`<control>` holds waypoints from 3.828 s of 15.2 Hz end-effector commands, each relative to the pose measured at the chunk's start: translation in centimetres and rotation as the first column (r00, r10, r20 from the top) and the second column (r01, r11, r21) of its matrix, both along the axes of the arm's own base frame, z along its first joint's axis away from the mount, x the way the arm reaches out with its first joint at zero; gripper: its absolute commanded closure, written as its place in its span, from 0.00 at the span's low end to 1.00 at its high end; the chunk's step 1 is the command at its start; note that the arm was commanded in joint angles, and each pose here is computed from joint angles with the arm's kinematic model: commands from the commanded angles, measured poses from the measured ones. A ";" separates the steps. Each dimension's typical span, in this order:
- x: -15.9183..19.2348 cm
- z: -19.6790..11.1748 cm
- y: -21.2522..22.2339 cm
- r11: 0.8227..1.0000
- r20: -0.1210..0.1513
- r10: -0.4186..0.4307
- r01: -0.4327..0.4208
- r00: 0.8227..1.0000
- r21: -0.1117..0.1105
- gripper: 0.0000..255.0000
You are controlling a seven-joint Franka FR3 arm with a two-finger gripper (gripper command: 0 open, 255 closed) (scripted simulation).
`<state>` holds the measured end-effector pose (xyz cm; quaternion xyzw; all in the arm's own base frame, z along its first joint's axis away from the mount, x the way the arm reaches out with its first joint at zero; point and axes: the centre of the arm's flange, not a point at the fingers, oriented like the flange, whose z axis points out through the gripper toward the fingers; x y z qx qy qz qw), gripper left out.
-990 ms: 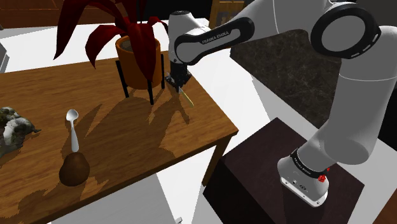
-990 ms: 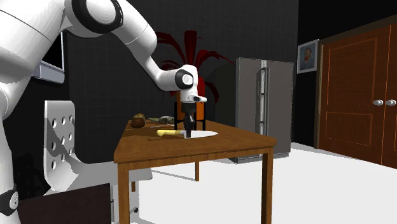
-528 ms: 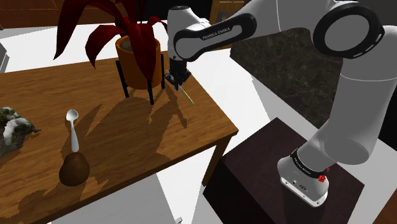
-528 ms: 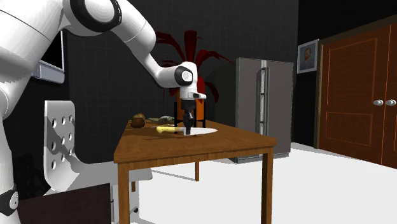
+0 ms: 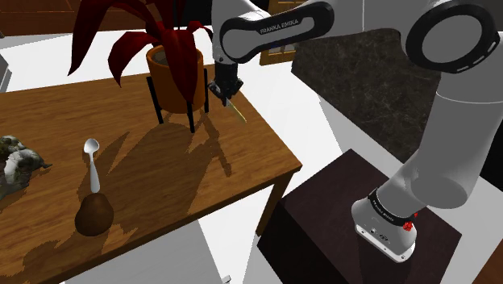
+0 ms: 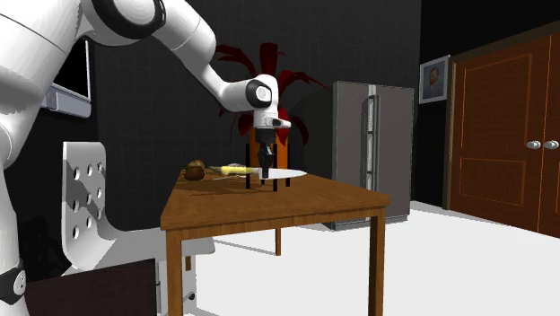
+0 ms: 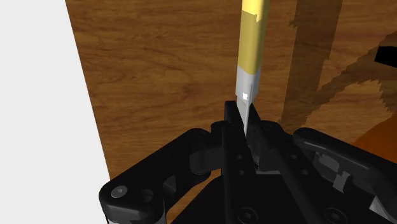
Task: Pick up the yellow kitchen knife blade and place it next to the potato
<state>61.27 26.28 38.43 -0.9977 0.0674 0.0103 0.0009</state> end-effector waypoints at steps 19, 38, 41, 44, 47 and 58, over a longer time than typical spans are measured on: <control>-1.7 8.7 3.6 1.000 0.000 0.000 0.000 1.000 0.000 1.00; -12.6 8.8 26.2 1.000 0.000 0.000 0.000 1.000 0.000 1.00; -13.1 7.7 27.2 1.000 0.000 0.000 0.000 1.000 0.000 1.00; -13.1 6.2 27.2 1.000 0.000 0.000 0.000 1.000 0.000 1.00; -13.1 4.6 27.2 1.000 0.000 0.000 0.000 1.000 0.000 1.00; -13.1 -1.2 27.2 1.000 0.000 0.000 0.000 1.000 0.000 1.00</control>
